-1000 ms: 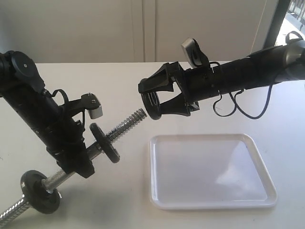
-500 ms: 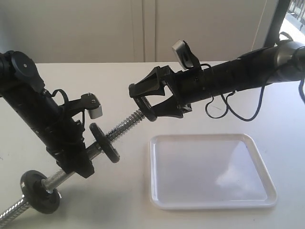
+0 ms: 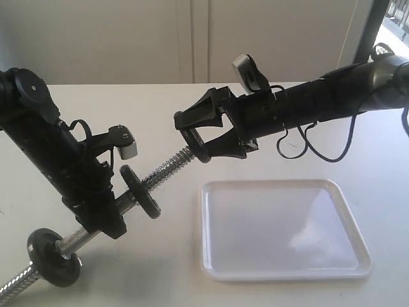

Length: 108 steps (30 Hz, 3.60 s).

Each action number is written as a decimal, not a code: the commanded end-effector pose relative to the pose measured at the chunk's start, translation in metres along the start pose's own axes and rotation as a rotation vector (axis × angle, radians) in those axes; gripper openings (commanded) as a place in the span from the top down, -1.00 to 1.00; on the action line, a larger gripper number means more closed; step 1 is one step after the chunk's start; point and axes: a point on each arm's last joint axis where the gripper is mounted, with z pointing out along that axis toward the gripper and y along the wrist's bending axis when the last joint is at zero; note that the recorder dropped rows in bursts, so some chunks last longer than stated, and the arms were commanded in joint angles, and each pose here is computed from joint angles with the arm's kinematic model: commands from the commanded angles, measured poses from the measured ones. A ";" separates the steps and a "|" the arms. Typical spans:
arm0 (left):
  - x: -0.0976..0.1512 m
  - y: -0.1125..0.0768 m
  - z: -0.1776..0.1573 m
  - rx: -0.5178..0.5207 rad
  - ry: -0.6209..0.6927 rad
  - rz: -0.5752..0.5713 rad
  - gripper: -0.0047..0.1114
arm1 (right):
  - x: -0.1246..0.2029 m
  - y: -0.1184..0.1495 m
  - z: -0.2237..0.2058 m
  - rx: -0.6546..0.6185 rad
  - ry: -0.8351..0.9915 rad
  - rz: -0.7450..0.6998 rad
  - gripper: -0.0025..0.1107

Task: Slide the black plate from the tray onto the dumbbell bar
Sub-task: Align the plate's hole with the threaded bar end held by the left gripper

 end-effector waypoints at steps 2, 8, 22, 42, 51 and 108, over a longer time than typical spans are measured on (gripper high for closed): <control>-0.013 -0.013 -0.017 0.068 -0.105 -0.032 0.92 | -0.015 0.014 -0.016 -0.056 -0.051 0.001 0.96; -0.013 -0.013 -0.017 0.067 -0.103 -0.031 0.92 | -0.012 0.011 -0.017 -0.014 -0.001 0.006 0.96; -0.013 -0.013 -0.017 0.067 -0.103 -0.031 0.92 | -0.008 0.008 -0.016 0.018 0.039 0.064 0.96; -0.013 -0.013 -0.017 0.067 -0.103 -0.031 0.92 | -0.003 0.025 0.003 -0.009 0.079 0.042 0.96; -0.013 -0.013 -0.017 0.067 -0.103 -0.031 0.92 | -0.004 0.036 -0.002 -0.005 0.074 0.011 0.96; -0.019 -0.016 -0.018 0.094 -0.169 -0.054 0.92 | 0.013 0.050 0.032 -0.016 0.189 -0.023 0.96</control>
